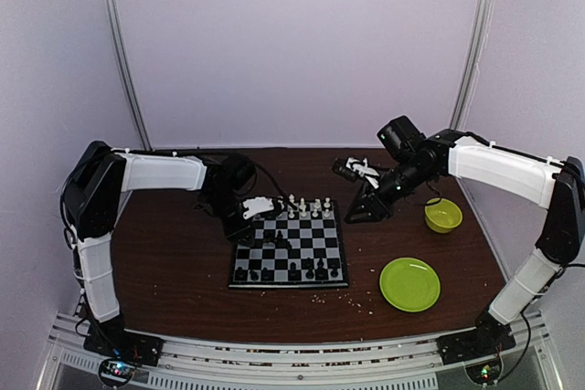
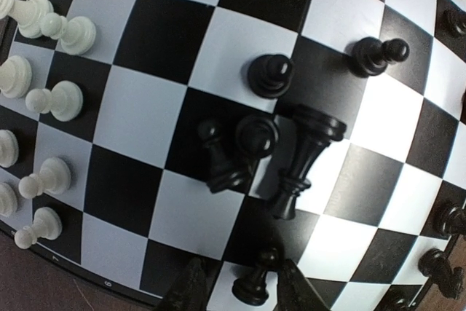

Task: Set up the chess pieces on the board
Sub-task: Adjust the pawn on the chessboard.

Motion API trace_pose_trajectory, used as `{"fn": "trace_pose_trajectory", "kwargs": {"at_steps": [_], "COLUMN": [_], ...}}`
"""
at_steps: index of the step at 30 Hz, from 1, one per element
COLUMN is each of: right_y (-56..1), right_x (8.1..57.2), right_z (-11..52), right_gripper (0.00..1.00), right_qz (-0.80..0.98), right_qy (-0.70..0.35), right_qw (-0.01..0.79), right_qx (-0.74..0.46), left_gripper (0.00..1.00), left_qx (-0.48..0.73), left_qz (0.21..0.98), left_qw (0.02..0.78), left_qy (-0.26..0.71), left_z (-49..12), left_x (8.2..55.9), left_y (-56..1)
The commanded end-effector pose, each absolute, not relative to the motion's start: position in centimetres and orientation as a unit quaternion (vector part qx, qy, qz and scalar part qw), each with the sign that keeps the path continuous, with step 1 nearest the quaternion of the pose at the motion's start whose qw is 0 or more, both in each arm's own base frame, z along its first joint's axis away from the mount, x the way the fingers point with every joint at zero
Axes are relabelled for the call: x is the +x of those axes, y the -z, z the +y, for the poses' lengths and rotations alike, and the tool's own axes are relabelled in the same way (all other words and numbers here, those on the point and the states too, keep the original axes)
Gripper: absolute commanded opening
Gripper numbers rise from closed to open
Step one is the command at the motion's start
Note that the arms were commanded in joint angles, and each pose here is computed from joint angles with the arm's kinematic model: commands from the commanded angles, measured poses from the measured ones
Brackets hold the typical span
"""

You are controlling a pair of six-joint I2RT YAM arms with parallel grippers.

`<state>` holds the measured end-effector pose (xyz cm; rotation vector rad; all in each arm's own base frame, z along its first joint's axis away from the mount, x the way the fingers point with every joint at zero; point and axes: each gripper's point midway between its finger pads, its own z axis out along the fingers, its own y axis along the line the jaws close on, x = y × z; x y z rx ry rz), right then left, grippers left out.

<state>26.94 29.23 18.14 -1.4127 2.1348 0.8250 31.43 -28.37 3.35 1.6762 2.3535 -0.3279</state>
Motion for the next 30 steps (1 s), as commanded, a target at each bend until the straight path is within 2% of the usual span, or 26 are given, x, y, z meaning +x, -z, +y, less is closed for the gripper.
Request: {"fn": "trace_pose_trajectory", "kwargs": {"at_steps": [1, 9, 24, 30], "right_y": [-18.7, -18.9, -18.5, -18.2], "right_x": [26.9, 26.8, 27.0, 27.1], "right_z": [29.4, 29.3, 29.3, 29.5], "right_gripper": [0.32, 0.32, 0.31, 0.31], "right_qz": [0.768, 0.767, 0.77, 0.772], "right_qy": [-0.303, -0.303, -0.303, -0.307], "right_qw": [0.224, 0.226, 0.222, 0.216], "right_qx": [-0.519, -0.519, -0.516, -0.513], "left_gripper": [0.34, 0.32, 0.19, 0.28], "left_qx": [0.583, 0.601, 0.601, 0.602], "left_qz": [0.801, 0.79, 0.79, 0.789], "left_qw": [0.104, 0.098, 0.114, 0.116], "left_qy": [0.087, 0.066, 0.053, 0.05], "left_z": [-27.6, -27.3, -27.2, -26.9], "left_x": [31.4, 30.1, 29.6, 29.4], "left_y": [-2.3, -2.0, -3.7, -4.0]}}
